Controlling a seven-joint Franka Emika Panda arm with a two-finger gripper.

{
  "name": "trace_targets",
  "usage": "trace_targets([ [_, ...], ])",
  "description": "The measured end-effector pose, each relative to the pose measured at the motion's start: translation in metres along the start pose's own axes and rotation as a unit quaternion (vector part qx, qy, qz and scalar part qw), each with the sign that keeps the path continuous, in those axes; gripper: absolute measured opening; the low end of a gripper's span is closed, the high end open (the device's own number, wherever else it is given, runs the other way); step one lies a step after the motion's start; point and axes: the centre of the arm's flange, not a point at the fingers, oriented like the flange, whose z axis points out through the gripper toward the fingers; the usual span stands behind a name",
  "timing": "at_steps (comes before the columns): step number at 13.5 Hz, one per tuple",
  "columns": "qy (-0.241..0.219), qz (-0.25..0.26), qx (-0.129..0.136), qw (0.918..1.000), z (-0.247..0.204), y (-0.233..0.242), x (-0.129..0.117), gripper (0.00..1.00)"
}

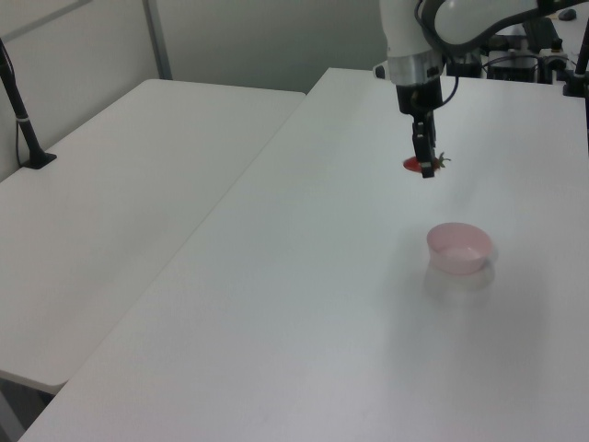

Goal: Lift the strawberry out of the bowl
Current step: 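Lift the strawberry out of the bowl and carry it away from it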

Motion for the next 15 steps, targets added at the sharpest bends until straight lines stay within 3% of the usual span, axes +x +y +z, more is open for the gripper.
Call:
trace_targets([
  [3, 0.027, 0.027, -0.011, 0.9992, 0.028, 0.056, 0.026, 0.41],
  [7, 0.048, 0.067, -0.059, 0.9949, 0.096, 0.152, 0.058, 0.41],
  [10, 0.068, 0.078, -0.077, 0.9917, 0.117, 0.179, 0.074, 0.41],
  [12, 0.075, 0.077, -0.079, 0.9911, 0.112, 0.178, 0.079, 0.54],
  [15, 0.088, 0.098, -0.078, 0.9882, 0.098, 0.176, 0.082, 0.98],
])
